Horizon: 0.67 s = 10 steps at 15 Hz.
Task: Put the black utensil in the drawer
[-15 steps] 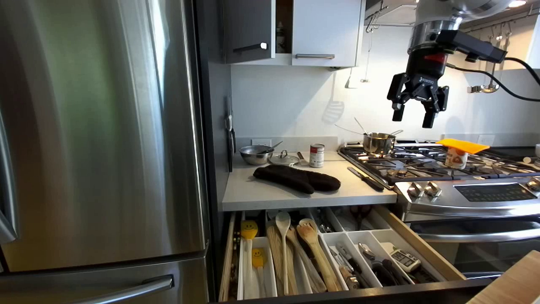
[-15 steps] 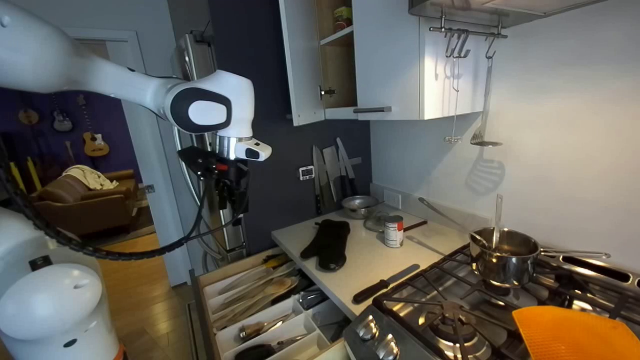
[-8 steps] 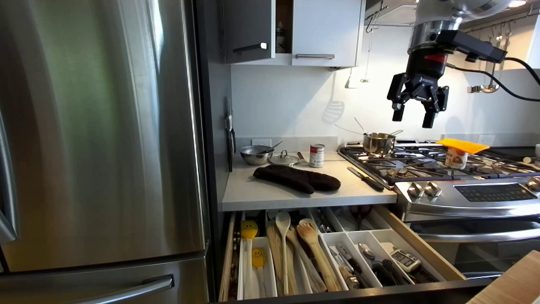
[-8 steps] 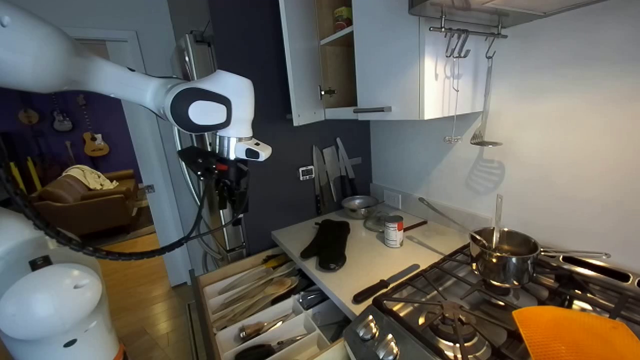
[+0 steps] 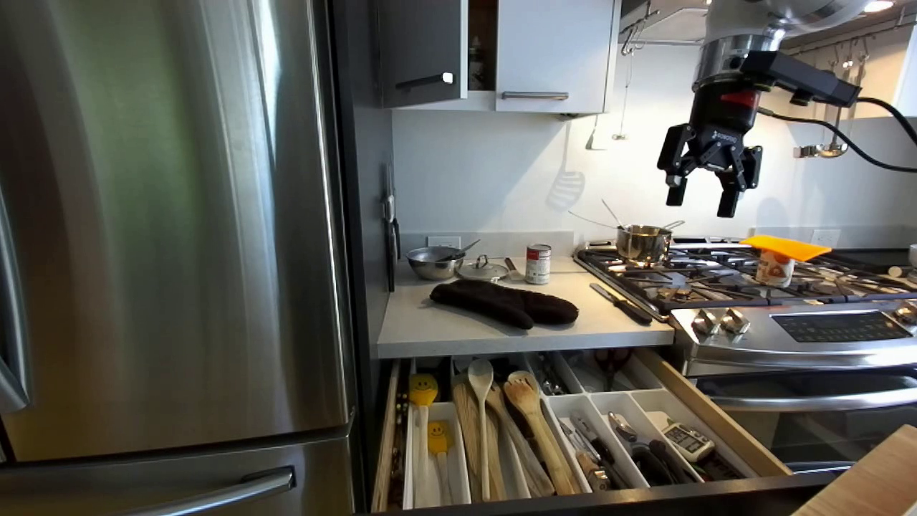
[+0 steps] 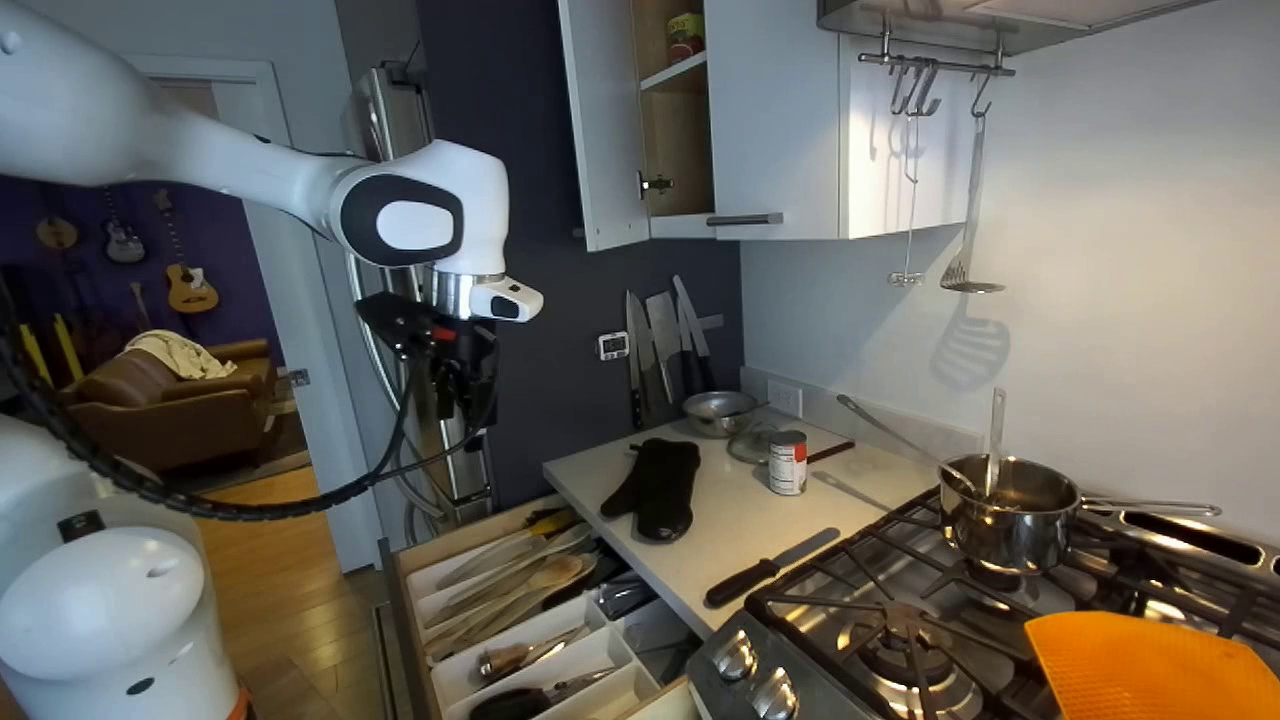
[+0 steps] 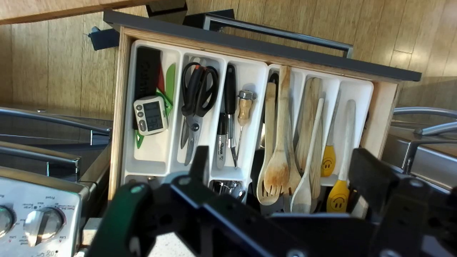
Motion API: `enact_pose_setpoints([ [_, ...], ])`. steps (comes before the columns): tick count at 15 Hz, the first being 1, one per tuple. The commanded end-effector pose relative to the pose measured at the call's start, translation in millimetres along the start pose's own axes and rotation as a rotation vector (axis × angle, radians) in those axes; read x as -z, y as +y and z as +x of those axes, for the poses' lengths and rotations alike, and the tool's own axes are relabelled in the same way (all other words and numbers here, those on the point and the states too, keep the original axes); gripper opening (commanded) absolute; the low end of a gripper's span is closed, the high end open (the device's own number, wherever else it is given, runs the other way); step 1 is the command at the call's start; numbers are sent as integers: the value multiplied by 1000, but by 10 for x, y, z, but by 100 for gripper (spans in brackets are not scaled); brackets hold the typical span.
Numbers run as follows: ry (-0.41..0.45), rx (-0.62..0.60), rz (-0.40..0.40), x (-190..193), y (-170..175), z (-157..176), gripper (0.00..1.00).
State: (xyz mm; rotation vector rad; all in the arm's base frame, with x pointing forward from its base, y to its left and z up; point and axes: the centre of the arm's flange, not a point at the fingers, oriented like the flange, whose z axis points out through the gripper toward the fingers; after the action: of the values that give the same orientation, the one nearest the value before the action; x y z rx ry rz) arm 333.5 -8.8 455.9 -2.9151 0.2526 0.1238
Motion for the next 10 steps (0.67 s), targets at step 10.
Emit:
enact_pose_setpoints([
  [10, 96, -77, -60, -208, 116, 1054, 100],
])
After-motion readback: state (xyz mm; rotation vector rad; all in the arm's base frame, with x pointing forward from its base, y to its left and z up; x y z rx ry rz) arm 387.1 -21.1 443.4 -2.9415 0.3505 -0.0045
